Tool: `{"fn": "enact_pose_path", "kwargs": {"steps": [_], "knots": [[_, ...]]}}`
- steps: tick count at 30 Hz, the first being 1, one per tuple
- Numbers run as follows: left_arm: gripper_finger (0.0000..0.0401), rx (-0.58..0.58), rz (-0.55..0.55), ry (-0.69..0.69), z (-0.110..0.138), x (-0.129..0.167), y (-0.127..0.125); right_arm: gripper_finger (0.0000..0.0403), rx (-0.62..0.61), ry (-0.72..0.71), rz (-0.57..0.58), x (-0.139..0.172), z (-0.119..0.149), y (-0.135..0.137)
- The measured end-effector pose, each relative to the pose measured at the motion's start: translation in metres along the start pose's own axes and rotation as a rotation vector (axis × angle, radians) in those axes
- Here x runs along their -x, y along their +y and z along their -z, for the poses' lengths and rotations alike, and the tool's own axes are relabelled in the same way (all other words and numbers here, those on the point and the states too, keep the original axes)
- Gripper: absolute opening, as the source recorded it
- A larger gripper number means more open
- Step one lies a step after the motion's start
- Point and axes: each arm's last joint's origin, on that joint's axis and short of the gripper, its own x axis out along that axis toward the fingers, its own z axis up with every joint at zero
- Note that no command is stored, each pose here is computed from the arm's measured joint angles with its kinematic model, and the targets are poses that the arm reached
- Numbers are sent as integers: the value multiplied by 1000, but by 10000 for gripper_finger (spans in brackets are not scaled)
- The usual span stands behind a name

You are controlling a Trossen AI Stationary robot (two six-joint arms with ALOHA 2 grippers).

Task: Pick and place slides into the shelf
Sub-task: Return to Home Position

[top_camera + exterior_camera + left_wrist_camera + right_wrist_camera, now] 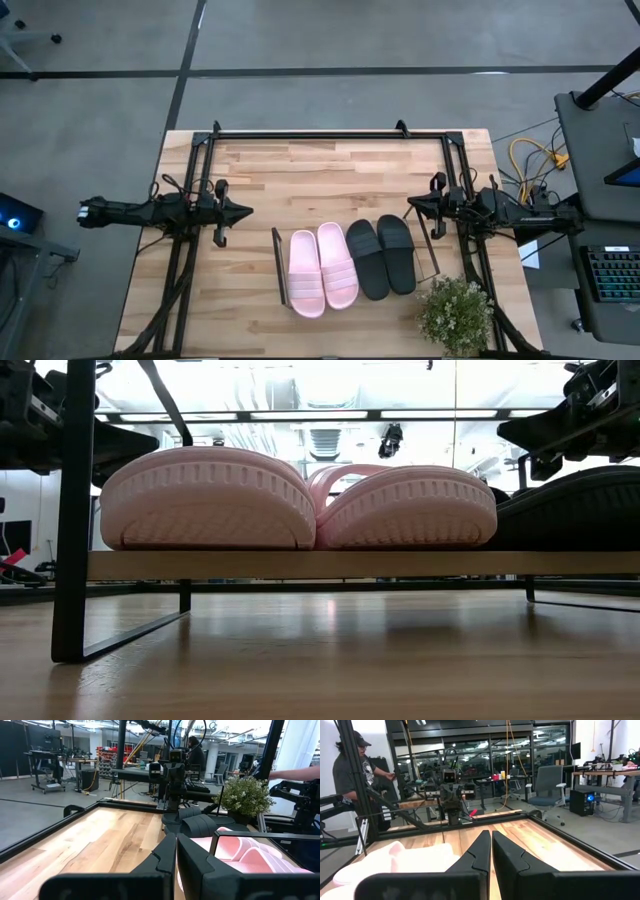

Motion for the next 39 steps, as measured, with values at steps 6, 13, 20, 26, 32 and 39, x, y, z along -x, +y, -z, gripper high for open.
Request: {"fn": "enact_pose_path", "kwargs": {"steps": [6, 13, 20, 26, 32, 39], "knots": [[0, 0, 0, 0, 0, 0, 0, 9, 1, 0, 0, 0, 0, 0], [0, 0, 0, -1, 0, 0, 0, 9, 0, 0, 0, 0, 0, 0], [0, 0, 0, -1, 0, 0, 0, 9, 0, 5, 0, 0, 0, 0], [0, 0, 0, 1, 0, 0, 0, 9, 2, 10, 0, -1, 1, 0], [0, 0, 0, 0, 0, 0, 0, 9, 2, 12, 1, -1, 1, 0], [0, 0, 0, 0, 0, 0, 0, 9, 2, 12, 1, -1, 1, 0]]}}
